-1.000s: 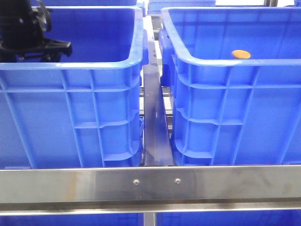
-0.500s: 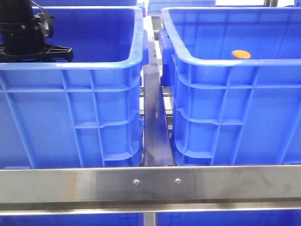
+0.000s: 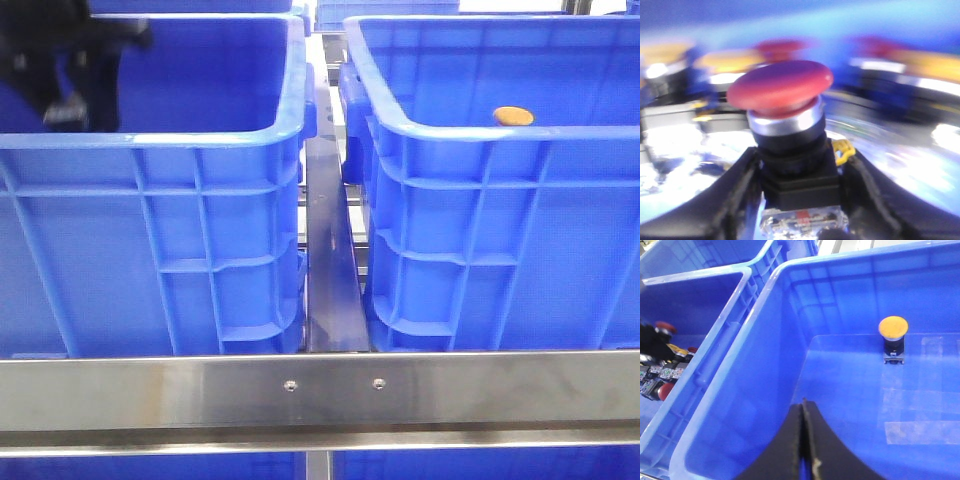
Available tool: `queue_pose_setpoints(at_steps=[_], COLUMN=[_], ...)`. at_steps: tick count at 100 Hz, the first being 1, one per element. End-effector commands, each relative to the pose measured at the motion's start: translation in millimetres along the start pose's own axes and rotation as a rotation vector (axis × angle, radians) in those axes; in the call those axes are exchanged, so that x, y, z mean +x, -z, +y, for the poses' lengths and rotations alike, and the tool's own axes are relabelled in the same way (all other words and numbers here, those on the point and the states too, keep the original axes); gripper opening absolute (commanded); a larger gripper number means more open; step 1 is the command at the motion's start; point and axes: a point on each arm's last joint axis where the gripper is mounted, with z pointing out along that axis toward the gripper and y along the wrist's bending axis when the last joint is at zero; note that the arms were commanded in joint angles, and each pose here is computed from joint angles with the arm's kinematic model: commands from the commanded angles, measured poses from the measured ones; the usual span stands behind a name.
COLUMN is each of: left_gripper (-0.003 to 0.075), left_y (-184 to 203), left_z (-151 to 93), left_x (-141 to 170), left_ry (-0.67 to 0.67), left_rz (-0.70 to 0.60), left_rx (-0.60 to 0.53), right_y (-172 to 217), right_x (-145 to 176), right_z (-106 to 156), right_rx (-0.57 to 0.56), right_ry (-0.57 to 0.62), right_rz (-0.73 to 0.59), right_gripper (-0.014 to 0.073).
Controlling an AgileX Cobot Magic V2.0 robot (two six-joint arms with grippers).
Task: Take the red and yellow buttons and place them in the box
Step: 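Lift the red button and bring it toward the right gripper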
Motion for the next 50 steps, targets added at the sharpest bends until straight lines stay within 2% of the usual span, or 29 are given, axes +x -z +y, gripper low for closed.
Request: queue_pose_setpoints(at_steps=[1, 26, 50], left_gripper=[0.0083, 0.0083, 0.0083], left_y=[53, 96, 114], left_z=[-12, -44, -82], left_x=[-1, 13, 27], left_ry=[-0.051, -0.202, -0.364], left_rz=[-0.148, -0.231, -0.242], left_rx=[0.065, 0.211, 0.435], right_y=[3, 3, 3], right_x=[-11, -11, -10], right_z=[3, 3, 3], right_rx=[-0.004, -0.004, -0.007], right_ry=[-0.008, -0.008, -0.008], right_rz=[-0.048, -0.048, -0.046], right_gripper=[-0.0069, -0.0069, -0.0069])
